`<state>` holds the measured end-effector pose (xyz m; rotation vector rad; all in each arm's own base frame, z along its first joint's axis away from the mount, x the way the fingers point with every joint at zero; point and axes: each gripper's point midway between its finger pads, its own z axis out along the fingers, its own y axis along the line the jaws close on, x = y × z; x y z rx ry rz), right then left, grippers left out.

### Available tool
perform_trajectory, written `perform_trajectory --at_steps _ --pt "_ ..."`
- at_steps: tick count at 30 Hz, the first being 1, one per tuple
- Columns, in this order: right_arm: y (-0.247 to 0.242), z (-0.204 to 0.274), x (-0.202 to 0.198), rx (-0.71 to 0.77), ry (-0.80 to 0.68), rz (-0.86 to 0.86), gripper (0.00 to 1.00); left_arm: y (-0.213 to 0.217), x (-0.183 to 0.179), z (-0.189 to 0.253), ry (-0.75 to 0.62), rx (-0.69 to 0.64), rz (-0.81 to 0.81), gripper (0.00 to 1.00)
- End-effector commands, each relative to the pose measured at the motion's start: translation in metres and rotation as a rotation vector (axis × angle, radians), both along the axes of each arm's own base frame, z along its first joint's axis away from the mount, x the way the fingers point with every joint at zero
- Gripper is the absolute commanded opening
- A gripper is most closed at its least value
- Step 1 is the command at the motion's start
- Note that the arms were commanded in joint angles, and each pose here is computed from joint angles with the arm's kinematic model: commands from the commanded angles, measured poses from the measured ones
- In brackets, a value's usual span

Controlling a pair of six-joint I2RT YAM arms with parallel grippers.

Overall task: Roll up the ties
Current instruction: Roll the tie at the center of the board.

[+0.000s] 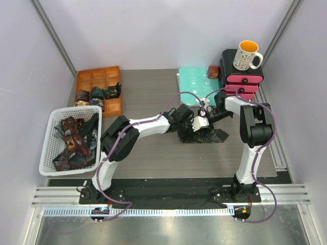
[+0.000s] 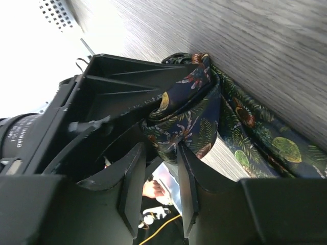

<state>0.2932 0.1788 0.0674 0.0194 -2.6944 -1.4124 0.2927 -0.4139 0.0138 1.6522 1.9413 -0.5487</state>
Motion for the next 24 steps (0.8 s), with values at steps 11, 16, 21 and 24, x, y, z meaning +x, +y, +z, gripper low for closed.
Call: perform_trajectory --at_steps 11,16,21,24 --pt "-0.015 -0.03 0.001 -0.152 -0.036 0.047 0.01 0.086 -0.062 -0.099 0.235 0.367 -0.02 0.36" --pt "-0.023 -0.04 0.003 -0.203 -0.044 0.048 0.01 0.084 -0.056 -0.091 0.226 0.344 -0.011 0.37" --pt "-0.035 -0.052 0.007 -0.279 -0.058 0.038 0.01 0.077 -0.048 -0.062 0.216 0.26 -0.01 0.54" --pt "-0.042 -0.06 0.006 -0.318 -0.05 0.037 0.01 0.072 -0.043 -0.04 0.21 0.192 -0.012 0.66"
